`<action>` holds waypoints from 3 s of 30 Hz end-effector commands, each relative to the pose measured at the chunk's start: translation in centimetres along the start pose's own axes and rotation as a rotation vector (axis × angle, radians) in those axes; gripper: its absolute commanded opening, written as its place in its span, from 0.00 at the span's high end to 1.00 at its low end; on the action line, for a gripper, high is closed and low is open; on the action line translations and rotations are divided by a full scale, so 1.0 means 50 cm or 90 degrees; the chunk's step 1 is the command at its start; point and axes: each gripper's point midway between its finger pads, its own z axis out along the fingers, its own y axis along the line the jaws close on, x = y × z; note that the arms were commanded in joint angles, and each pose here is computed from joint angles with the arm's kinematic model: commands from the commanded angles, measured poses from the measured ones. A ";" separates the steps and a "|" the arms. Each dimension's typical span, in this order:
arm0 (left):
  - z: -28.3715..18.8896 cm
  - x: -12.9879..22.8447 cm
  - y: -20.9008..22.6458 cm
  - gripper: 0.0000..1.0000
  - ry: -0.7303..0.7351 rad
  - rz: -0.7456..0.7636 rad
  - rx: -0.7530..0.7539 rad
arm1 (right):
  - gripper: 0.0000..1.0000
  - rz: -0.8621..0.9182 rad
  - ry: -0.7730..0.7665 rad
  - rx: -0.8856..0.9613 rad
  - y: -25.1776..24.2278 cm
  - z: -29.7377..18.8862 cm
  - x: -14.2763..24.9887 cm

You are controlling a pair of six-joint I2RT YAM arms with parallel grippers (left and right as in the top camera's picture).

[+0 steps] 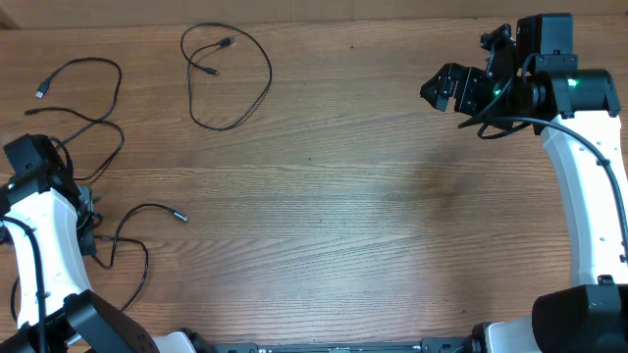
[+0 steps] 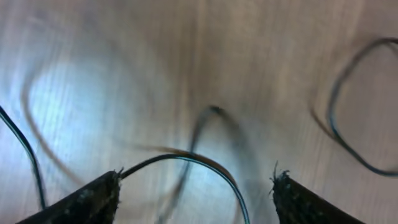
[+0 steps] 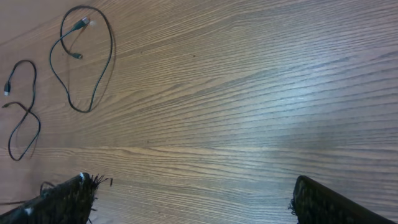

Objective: Untangle cables

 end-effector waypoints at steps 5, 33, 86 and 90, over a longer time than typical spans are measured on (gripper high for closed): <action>-0.012 0.028 -0.114 0.39 0.058 0.135 0.172 | 0.00 -0.001 -0.004 0.002 0.002 -0.001 0.000; -0.289 0.227 -0.279 0.00 0.343 0.492 0.714 | 0.00 -0.001 -0.004 0.002 0.002 -0.001 0.000; -0.552 0.190 0.181 0.00 0.088 0.619 0.475 | 0.00 -0.001 -0.004 0.002 0.002 -0.001 0.000; -0.553 0.191 0.181 0.00 0.089 0.620 0.476 | 0.00 -0.001 -0.004 0.002 0.002 -0.001 0.000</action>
